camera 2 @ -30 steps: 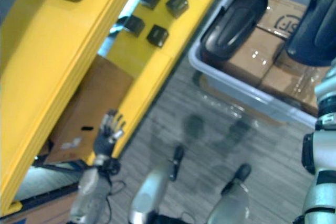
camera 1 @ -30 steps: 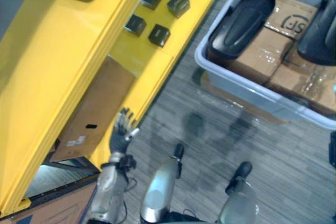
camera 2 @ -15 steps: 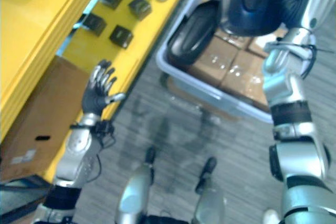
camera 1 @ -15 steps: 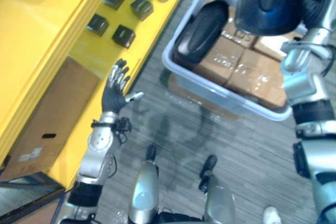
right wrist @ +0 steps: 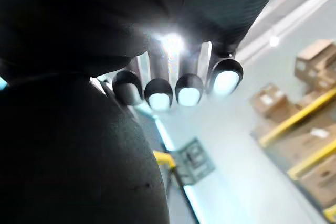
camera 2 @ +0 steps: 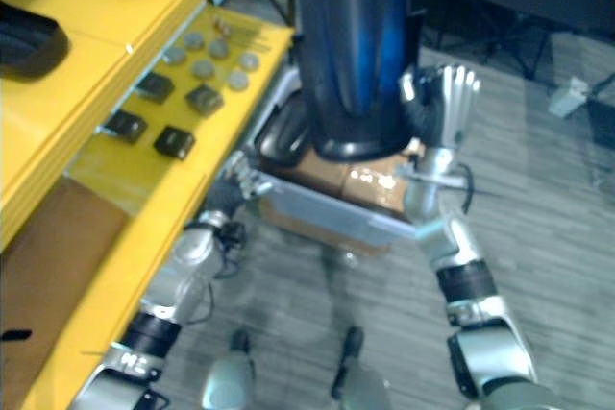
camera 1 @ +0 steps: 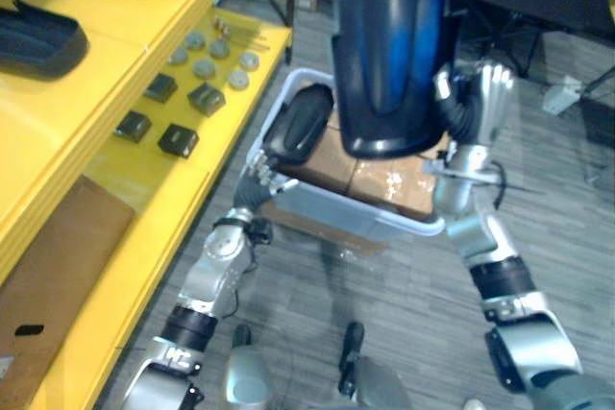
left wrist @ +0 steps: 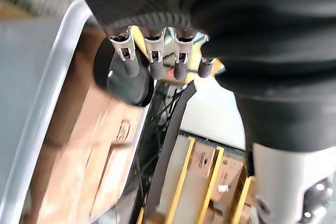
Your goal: Walk over and take plastic housings, then place them on the shelf
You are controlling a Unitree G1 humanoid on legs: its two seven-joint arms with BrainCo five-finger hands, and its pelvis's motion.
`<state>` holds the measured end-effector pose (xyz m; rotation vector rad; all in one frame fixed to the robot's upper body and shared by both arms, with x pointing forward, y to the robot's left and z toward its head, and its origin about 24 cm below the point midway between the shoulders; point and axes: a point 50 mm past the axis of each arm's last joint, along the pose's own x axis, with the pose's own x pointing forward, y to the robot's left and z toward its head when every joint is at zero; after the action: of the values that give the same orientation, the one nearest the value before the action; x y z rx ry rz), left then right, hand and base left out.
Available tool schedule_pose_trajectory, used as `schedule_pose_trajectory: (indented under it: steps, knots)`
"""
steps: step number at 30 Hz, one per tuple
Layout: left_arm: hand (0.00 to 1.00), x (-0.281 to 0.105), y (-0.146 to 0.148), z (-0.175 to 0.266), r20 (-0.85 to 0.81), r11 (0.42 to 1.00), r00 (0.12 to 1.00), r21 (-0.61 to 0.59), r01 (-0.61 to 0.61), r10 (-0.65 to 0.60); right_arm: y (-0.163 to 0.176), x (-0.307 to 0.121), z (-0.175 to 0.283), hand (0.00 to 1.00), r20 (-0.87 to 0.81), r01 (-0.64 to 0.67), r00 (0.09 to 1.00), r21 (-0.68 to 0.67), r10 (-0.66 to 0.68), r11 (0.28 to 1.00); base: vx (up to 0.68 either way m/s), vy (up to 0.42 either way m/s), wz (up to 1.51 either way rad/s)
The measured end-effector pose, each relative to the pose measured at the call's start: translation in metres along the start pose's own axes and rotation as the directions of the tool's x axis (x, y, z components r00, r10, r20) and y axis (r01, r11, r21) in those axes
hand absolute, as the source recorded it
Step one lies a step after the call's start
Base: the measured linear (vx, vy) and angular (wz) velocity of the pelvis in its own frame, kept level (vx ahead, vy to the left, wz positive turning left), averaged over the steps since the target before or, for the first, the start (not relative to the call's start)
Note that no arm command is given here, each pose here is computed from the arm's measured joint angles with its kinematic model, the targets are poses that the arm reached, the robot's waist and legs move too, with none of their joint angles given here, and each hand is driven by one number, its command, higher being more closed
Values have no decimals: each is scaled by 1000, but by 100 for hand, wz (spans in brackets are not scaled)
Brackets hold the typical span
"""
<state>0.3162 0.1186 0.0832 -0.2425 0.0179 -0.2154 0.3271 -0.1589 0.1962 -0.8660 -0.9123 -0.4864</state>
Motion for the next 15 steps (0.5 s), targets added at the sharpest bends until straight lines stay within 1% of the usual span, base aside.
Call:
schedule_pose_trajectory:
  steps: [1, 3, 4, 7, 11, 15]
  knots:
    - [0, 0, -3, -2, -6, 999, 1000, -31, 11, -11, 3, -1, 2, 100, 15, -23, 1000, 8, 23, 1000, -61, -13, -2]
    - [0, 0, -7, -4, -15, 998, 999, -55, 27, -28, 6, -3, 7, 100, 47, -47, 998, 4, 47, 999, -51, -2, -1]
    - [0, 0, -10, -6, -25, 995, 999, -92, 42, -44, 8, -4, 9, 100, 66, -64, 996, -3, 64, 998, -38, 3, -2]
    - [0, 0, -10, -10, -46, 989, 998, -138, 44, -51, 14, -8, 15, 100, 99, -97, 990, -11, 98, 995, -11, 3, 0]
    - [0, 0, -13, -11, -48, 988, 997, -145, 52, -59, 18, -11, 19, 100, 122, -133, 983, -16, 134, 991, 19, 5, 3]
    - [0, 1, -14, -12, -50, 988, 998, -152, 38, -46, 19, -13, 17, 100, 112, -141, 984, -20, 142, 990, 22, 8, 4]
